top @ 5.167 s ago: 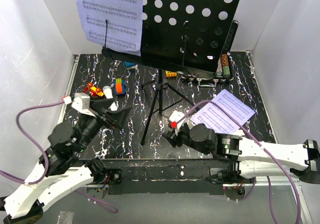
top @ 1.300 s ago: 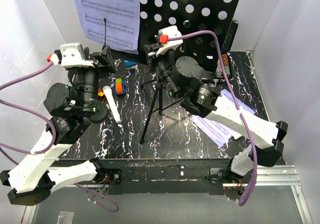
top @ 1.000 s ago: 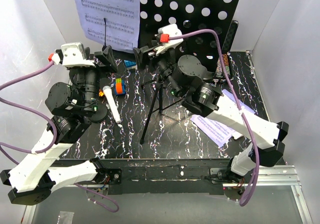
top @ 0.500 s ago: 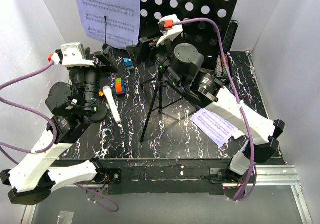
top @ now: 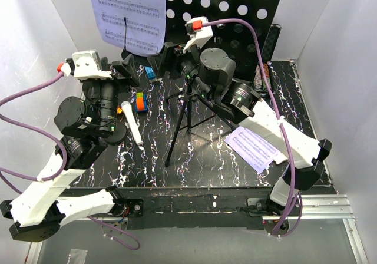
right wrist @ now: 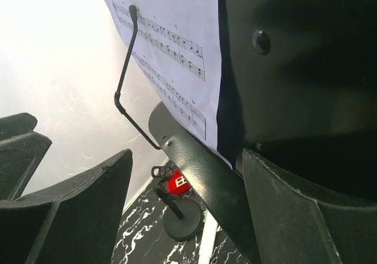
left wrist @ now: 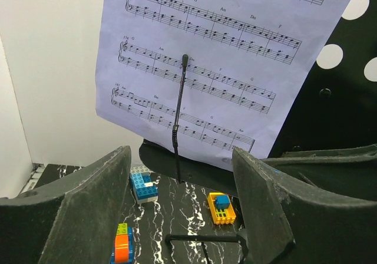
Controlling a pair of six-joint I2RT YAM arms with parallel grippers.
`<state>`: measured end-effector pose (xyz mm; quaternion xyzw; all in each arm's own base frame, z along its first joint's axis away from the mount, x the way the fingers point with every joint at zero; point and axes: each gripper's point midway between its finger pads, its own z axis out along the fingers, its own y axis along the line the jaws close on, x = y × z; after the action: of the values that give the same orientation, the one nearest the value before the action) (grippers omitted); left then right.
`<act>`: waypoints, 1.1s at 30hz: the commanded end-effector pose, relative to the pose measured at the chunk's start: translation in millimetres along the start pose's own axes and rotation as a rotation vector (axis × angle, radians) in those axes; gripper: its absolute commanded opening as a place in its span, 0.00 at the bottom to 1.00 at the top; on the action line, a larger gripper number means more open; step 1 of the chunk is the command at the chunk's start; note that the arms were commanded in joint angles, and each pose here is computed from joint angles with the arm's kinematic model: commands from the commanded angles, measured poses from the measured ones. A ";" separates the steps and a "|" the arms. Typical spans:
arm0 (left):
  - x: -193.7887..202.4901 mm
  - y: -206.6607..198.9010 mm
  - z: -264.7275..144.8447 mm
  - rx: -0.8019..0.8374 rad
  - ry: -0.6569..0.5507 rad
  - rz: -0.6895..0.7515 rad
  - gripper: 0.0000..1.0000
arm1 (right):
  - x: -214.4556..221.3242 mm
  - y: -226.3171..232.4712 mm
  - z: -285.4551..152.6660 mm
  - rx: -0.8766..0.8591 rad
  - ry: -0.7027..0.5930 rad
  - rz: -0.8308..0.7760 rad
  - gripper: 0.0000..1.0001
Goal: Pack up the instrument practice props
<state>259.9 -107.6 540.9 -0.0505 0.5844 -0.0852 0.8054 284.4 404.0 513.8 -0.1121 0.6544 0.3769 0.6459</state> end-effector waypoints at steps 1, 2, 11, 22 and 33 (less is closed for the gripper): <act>-2.1 -1.8 -2.6 0.021 -0.003 -0.011 0.69 | -24.9 -0.9 4.1 0.010 -0.074 0.039 0.83; -1.4 -2.0 -2.6 0.021 -0.002 -0.011 0.69 | -24.7 0.3 4.5 0.005 -0.077 0.041 0.83; 3.2 -4.0 -3.4 0.032 0.005 -0.013 0.69 | -21.6 13.8 10.3 -0.019 -0.107 -0.012 0.83; 7.2 -5.4 -4.1 0.040 0.011 -0.016 0.69 | -13.7 15.9 22.6 -0.003 -0.109 -0.059 0.81; 6.5 -3.1 -6.2 0.040 0.009 -0.013 0.69 | -29.4 19.0 21.3 -0.016 -0.189 -0.071 0.48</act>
<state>258.9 -112.4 533.3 -0.0424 0.5872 -0.0981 0.8023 294.7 431.9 516.0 -0.1300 0.6237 0.3534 0.6850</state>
